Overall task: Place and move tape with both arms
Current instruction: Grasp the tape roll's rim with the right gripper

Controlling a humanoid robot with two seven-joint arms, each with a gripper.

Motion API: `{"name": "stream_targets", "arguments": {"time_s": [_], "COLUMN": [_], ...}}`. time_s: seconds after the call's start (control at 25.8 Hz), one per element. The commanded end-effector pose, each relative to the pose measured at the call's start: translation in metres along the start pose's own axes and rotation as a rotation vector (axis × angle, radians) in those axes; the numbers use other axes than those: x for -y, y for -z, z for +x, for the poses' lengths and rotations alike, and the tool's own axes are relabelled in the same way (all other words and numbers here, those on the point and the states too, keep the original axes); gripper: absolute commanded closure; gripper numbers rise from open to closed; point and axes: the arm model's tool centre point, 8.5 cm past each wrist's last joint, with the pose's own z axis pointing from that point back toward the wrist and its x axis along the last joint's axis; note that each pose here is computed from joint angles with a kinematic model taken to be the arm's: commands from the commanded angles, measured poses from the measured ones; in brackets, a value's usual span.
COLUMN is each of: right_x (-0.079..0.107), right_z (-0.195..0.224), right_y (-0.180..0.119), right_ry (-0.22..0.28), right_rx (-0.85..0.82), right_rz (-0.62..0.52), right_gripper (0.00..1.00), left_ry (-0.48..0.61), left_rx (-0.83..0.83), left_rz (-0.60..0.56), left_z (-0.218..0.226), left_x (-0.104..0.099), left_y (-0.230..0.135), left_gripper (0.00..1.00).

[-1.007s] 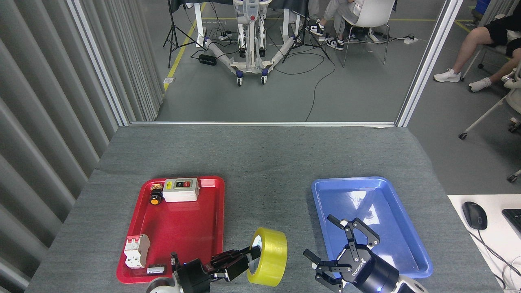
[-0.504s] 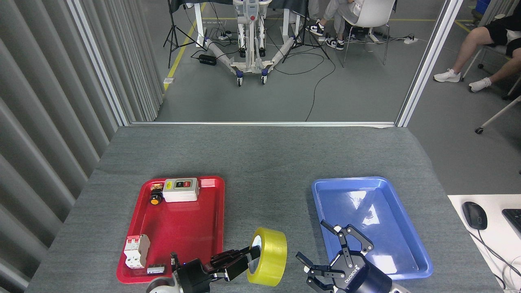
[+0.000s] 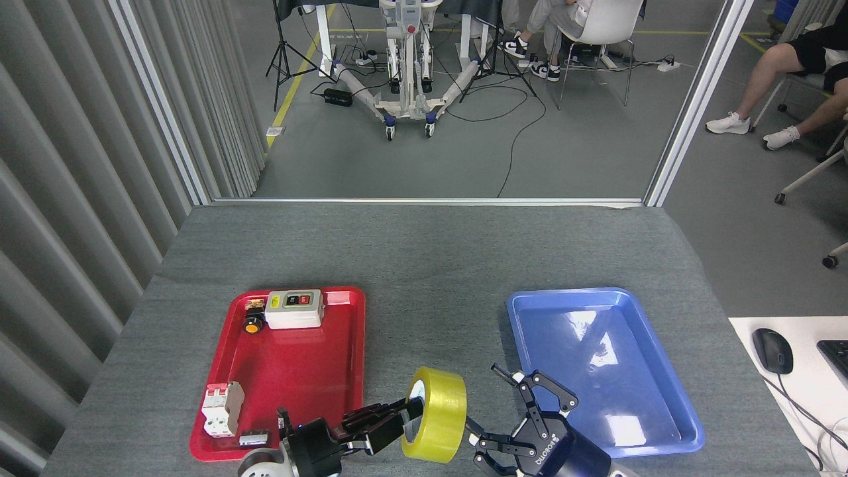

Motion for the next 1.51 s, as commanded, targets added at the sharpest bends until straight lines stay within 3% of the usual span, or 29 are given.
{"name": "stream_targets", "arguments": {"time_s": [0.0,0.54,0.81,1.16,1.47], "right_x": [0.0,-0.005,-0.004,-0.008,-0.008], "right_z": [-0.002,0.006,0.008,0.003,0.005], "right_y": [0.005,0.022,0.027,0.022,0.021], "right_ry": [0.003,0.016,0.011,0.002,0.004], "right_rx": [0.008,0.012,0.029,0.028,0.03], "right_rz": [-0.007,-0.008,-0.017,-0.003,-0.001], "right_gripper": [0.23,0.29,0.46,0.5,0.62], "left_ry": [-0.001,0.001,0.001,0.002,0.001], "left_rx": [0.0,-0.003,-0.007,-0.008,-0.008], "left_rz": [-0.002,-0.003,-0.006,-0.007,-0.007], "left_z": [0.0,-0.001,-0.002,-0.002,-0.002], "left_x": [0.0,0.0,0.001,0.0,0.001], "left_y": [0.0,-0.001,-0.003,-0.003,-0.004], "left_gripper": [0.8,0.79,0.79,0.78,0.78]}}
